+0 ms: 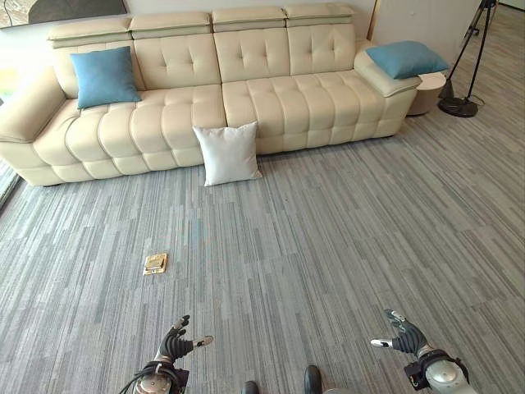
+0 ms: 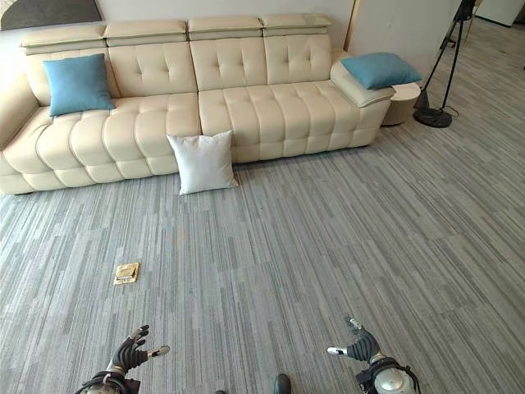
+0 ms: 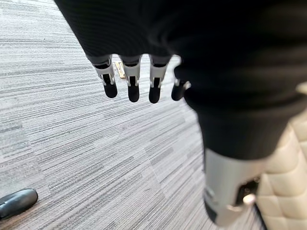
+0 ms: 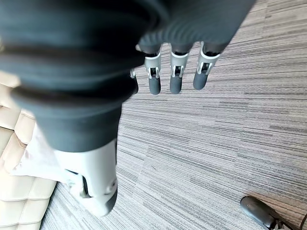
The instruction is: Pick up all the scattered cushions and arrange them neatly on the sofa.
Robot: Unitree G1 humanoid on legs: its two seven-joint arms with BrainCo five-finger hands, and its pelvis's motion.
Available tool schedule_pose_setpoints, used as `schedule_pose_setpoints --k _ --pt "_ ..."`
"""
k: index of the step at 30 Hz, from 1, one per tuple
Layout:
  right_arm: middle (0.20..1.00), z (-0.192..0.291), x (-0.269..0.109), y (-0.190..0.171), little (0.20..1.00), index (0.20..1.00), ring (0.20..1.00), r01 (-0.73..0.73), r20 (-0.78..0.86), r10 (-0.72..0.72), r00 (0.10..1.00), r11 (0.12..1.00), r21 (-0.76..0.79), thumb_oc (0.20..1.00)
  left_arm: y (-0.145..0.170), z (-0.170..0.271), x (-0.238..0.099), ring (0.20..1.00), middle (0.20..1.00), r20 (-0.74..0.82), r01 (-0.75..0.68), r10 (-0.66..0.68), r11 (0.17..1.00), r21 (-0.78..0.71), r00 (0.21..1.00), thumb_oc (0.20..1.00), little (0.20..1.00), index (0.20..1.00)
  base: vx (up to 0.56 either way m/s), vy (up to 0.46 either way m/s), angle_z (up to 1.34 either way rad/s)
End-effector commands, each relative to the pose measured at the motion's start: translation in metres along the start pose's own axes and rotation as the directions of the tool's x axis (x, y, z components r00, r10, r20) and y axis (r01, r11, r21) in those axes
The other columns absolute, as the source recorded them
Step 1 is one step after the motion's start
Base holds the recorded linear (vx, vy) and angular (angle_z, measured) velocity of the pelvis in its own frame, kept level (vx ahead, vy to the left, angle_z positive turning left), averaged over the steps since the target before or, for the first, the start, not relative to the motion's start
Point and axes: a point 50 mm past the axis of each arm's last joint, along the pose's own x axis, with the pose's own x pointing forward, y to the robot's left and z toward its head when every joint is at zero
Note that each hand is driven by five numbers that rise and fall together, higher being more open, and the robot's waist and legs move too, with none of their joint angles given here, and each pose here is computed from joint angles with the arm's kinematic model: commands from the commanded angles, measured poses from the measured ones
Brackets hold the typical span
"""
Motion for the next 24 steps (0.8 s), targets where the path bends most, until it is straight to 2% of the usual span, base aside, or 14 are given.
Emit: schedule_pose_setpoints --k 1,13,24 --pt "1.000 0.012 0.005 -0.003 1.000 1.000 1.000 0.015 0.047 -0.017 0.999 0.999 0.044 1.000 0.018 0.016 0.008 1.000 1.000 0.057 -0.074 0.076 0.997 -0.030 0.996 1.000 1.000 1.000 0.00 0.000 0.00" --pt "1.000 0.018 0.008 -0.004 1.000 1.000 1.000 0.045 0.061 -0.051 0.997 0.995 0.094 1.000 0.017 0.028 0.004 1.000 1.000 0.124 -0.075 0.088 0.991 -0.107 0.988 1.000 1.000 1.000 0.04 0.037 0.04" --pt "1.000 0.052 0.025 0.001 1.000 1.000 1.000 0.029 0.137 -0.041 0.990 0.996 0.089 1.000 0.023 0.059 0.010 1.000 1.000 0.227 -0.077 0.105 0.988 -0.130 0.968 1.000 1.000 1.000 0.06 0.130 -0.12"
